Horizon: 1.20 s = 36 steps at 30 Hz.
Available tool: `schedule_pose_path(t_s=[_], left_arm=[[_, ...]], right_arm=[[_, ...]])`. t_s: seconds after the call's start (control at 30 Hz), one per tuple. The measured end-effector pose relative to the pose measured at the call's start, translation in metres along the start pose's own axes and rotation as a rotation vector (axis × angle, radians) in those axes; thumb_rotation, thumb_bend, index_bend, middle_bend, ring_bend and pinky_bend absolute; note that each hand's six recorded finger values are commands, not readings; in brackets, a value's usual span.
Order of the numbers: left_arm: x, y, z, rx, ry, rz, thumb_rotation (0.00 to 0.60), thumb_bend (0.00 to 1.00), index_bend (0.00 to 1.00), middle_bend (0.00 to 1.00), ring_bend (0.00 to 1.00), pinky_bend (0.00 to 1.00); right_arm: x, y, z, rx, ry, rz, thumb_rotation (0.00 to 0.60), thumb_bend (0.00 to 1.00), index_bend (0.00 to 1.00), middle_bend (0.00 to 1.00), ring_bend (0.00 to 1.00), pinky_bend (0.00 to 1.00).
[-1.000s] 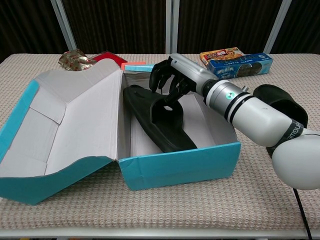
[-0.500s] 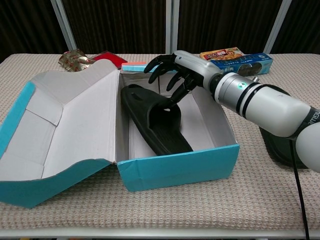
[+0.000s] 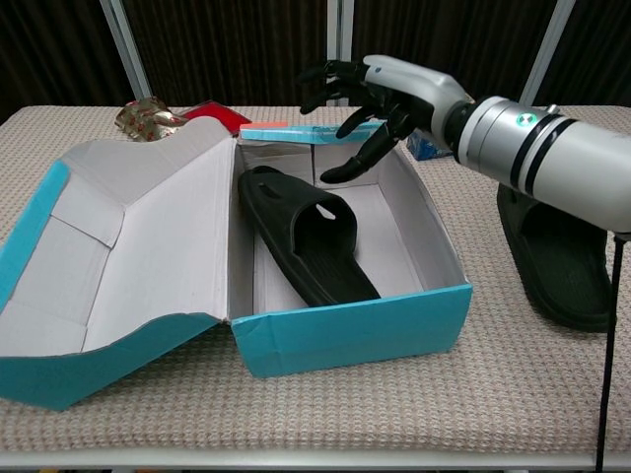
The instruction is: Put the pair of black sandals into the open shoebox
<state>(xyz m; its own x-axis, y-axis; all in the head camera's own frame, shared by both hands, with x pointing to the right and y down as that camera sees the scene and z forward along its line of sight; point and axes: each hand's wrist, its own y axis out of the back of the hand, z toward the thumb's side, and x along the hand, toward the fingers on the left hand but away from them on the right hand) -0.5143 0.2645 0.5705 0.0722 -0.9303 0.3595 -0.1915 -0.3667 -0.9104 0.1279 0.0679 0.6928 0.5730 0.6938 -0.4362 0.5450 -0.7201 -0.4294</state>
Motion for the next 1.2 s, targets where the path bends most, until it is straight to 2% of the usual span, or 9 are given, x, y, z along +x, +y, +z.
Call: schedule_pose_path(t_s=[0.2,0.37,0.5,0.63,0.8,0.9,1.07,1.2], left_arm=[[0.0,0.001,0.005,0.003,-0.011,0.001,0.6,0.07,0.11,0.14,0.0,0.09],[0.0,0.002,0.008,0.005,-0.019,0.003,0.6,0.07,0.11,0.14,0.0,0.09],[-0.001,0.001,0.009,0.003,-0.023,0.001,0.6,0.07,0.11,0.14,0.0,0.09],[0.0,0.0,0.011,-0.001,-0.025,0.001,0.6,0.07,0.11,0.14,0.0,0.09],[0.001,-0.001,0.012,-0.003,-0.03,-0.006,0.6,0.07,0.11,0.14,0.0,0.09],[0.001,-0.002,0.012,-0.005,-0.03,-0.012,0.6,0.07,0.11,0.14,0.0,0.09],[0.002,-0.003,0.011,-0.012,-0.027,-0.022,0.6,0.07,0.11,0.14,0.0,0.09],[0.001,-0.003,0.01,-0.013,-0.027,-0.025,0.6,0.07,0.11,0.14,0.0,0.09]], right_arm=[[0.019,0.048,0.022,0.002,0.033,-0.065,0.6,0.0,0.11,0.19,0.02,0.24],[0.041,0.095,0.032,0.086,0.021,-0.128,0.6,0.0,0.11,0.19,0.03,0.24],[0.061,0.128,0.025,0.189,-0.034,-0.177,0.6,0.0,0.11,0.19,0.03,0.24],[0.081,0.151,0.003,0.292,-0.137,-0.189,0.6,0.0,0.11,0.18,0.03,0.24],[0.097,0.155,-0.033,0.395,-0.275,-0.131,0.6,0.0,0.09,0.17,0.03,0.24],[0.104,0.151,-0.053,0.417,-0.356,-0.064,0.6,0.0,0.07,0.17,0.03,0.24],[0.111,0.138,-0.086,0.427,-0.481,0.097,0.6,0.0,0.03,0.13,0.01,0.22],[0.113,0.134,-0.103,0.473,-0.544,0.157,0.6,0.0,0.02,0.11,0.0,0.19]])
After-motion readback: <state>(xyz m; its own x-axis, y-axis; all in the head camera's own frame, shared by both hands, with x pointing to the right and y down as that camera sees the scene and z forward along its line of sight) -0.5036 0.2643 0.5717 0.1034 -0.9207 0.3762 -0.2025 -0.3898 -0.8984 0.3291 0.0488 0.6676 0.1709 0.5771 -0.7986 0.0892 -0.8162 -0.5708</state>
